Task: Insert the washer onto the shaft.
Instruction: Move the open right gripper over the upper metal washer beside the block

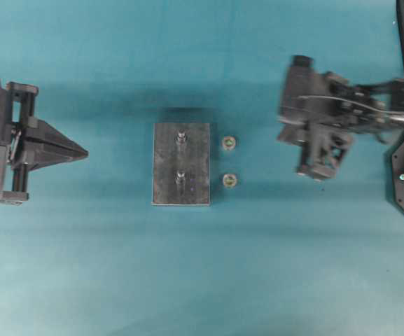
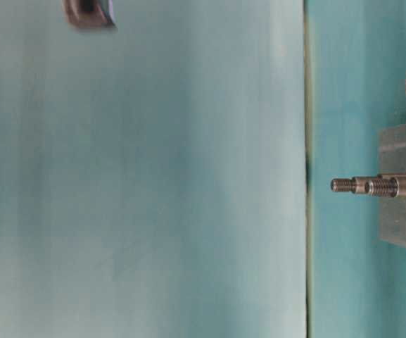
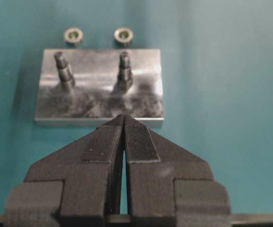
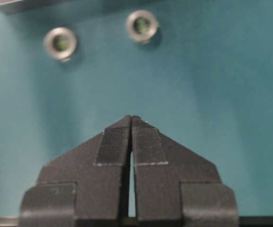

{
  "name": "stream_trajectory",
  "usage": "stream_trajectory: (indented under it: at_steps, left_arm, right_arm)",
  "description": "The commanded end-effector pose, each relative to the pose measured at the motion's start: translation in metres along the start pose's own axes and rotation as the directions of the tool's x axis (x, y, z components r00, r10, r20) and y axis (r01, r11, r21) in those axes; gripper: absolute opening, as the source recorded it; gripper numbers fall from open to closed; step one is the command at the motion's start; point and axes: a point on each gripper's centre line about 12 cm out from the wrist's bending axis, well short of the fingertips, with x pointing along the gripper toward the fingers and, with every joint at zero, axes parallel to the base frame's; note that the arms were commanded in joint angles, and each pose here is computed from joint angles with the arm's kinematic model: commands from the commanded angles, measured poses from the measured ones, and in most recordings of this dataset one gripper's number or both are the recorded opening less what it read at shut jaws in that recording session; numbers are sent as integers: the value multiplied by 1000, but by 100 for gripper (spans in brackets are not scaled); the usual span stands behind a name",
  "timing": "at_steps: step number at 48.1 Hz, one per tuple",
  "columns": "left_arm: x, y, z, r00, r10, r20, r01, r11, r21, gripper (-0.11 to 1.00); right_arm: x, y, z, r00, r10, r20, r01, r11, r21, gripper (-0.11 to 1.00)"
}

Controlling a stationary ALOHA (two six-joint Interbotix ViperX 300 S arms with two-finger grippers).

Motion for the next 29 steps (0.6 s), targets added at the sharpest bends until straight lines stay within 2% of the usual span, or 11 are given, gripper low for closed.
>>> stream_trajectory:
  at_steps: [1, 4, 7, 12, 19, 29]
  left_arm:
    - [-3, -1, 9, 1000, -5, 22, 5, 1000, 4, 0]
    - [-4, -2, 8, 1000, -6, 14, 6, 1000, 8, 0]
    - [-6, -2, 7, 1000, -7, 9, 7, 1000, 7, 0]
    - [-7, -2, 6, 1000, -7, 5, 7, 1000, 6, 0]
    - [-9, -3, 4, 1000, -11, 3, 11, 1000, 9, 0]
    - [-9, -4, 2, 1000, -15, -1, 15, 1000, 10, 0]
  right_arm:
    - [6, -3, 21, 1000, -6, -4, 6, 1000, -24, 2]
    - [13, -2, 29, 1000, -4, -18, 4, 999, -51, 7]
    - [20, -2, 37, 999, -2, -35, 0, 998, -63, 19]
    - [29, 1, 53, 999, 1, -51, -5, 997, -72, 46]
    - [51, 1, 59, 994, -3, -110, -5, 997, -78, 87]
    - [75, 3, 56, 984, -1, -177, -13, 997, -79, 88]
